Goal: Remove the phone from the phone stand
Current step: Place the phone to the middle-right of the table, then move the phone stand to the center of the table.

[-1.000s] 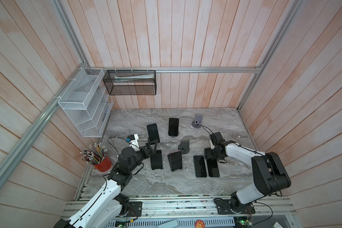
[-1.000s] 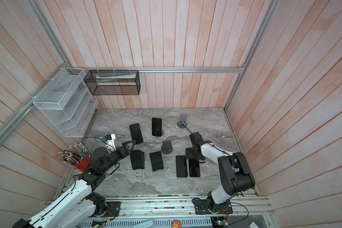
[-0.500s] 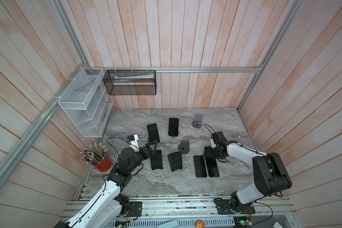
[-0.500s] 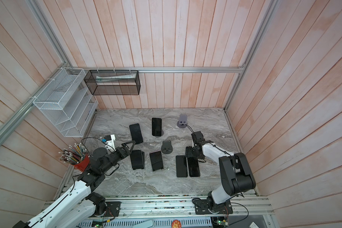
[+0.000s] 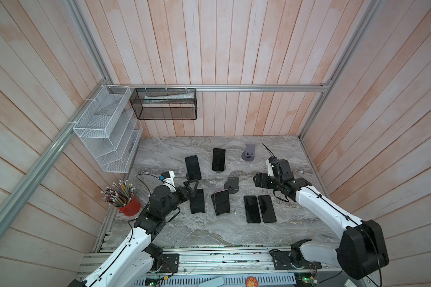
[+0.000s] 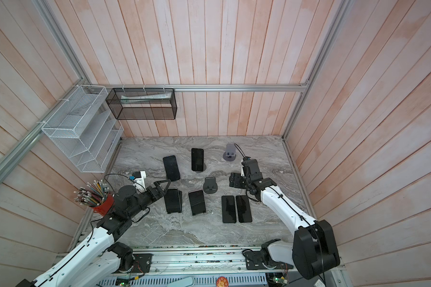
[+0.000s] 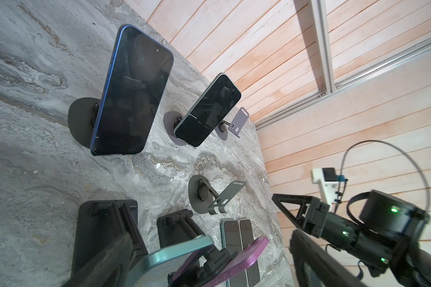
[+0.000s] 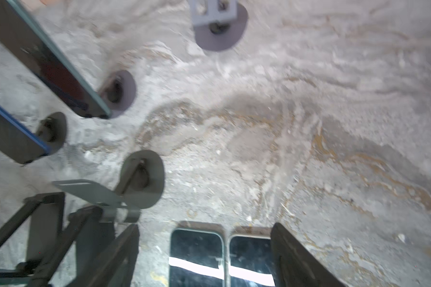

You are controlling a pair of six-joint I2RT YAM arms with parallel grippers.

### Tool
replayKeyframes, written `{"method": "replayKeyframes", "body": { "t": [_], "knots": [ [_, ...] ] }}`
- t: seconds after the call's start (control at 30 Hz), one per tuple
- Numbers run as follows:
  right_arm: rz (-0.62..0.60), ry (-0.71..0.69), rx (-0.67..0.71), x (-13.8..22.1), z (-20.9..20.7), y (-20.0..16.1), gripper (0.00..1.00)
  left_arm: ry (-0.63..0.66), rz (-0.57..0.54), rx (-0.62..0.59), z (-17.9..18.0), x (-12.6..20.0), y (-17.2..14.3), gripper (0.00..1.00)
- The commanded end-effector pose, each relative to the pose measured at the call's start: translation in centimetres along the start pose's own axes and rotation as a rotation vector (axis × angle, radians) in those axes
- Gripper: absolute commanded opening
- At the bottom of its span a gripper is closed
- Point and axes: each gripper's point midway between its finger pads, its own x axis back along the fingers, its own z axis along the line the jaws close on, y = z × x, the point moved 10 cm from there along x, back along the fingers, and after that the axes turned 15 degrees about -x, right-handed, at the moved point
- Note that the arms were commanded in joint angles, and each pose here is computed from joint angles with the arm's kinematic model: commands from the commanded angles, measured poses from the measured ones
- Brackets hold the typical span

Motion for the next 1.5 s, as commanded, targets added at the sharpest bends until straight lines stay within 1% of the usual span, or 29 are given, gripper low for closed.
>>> {"method": "replayKeyframes", "body": {
  "t": [0.0,0.13,0.27,0.37,0.57,0.8,0.97,1.17,1.2,1.27,1.37,1.47],
  "knots": [
    [-0.106,0.075,-0.010,0.7,3.6,0.9,0.88,0.025,-0.025,0.020,-0.5,1.1,0.9,1.00],
    [-0.132,0.065,0.047,-0.2,6.6,0.0,0.93,0.059,-0.046,0.043,-0.2,2.0,0.7,1.00],
    [-0.109,0.085,0.044,-1.7,7.8,-0.5,0.95,0.082,-0.059,0.050,-0.4,3.0,1.0,1.00],
    [-0.093,0.088,0.069,-2.8,8.7,-1.2,0.96,0.099,-0.072,0.041,-0.6,3.7,1.3,1.00],
    [-0.009,0.107,0.116,-5.5,9.4,-2.8,0.97,0.112,-0.089,0.059,-0.4,4.3,1.1,1.00],
    [-0.002,0.050,0.127,-7.3,9.0,-3.8,0.98,0.107,-0.080,0.052,-0.6,4.1,1.3,1.00],
    [0.014,0.008,0.141,-8.7,8.8,-4.7,0.90,0.118,-0.078,0.044,-0.3,4.0,1.1,1.00],
    [-0.015,-0.067,0.149,-9.7,8.2,-5.1,0.81,0.128,-0.080,0.043,0.0,4.0,0.7,1.00],
    [-0.016,-0.071,0.149,-9.8,8.1,-5.2,0.78,0.128,-0.080,0.043,0.1,4.0,0.7,1.00],
    [-0.016,-0.074,0.158,-9.9,8.0,-5.3,0.72,0.128,-0.079,0.040,0.1,4.0,0.6,1.00],
    [-0.026,-0.088,0.163,-9.7,7.8,-5.2,0.67,0.133,-0.085,0.030,0.2,3.8,0.5,1.00],
    [-0.037,-0.090,0.167,-9.2,7.6,-5.2,0.65,0.131,-0.081,0.030,0.2,3.7,0.5,1.00]
  ]
}}
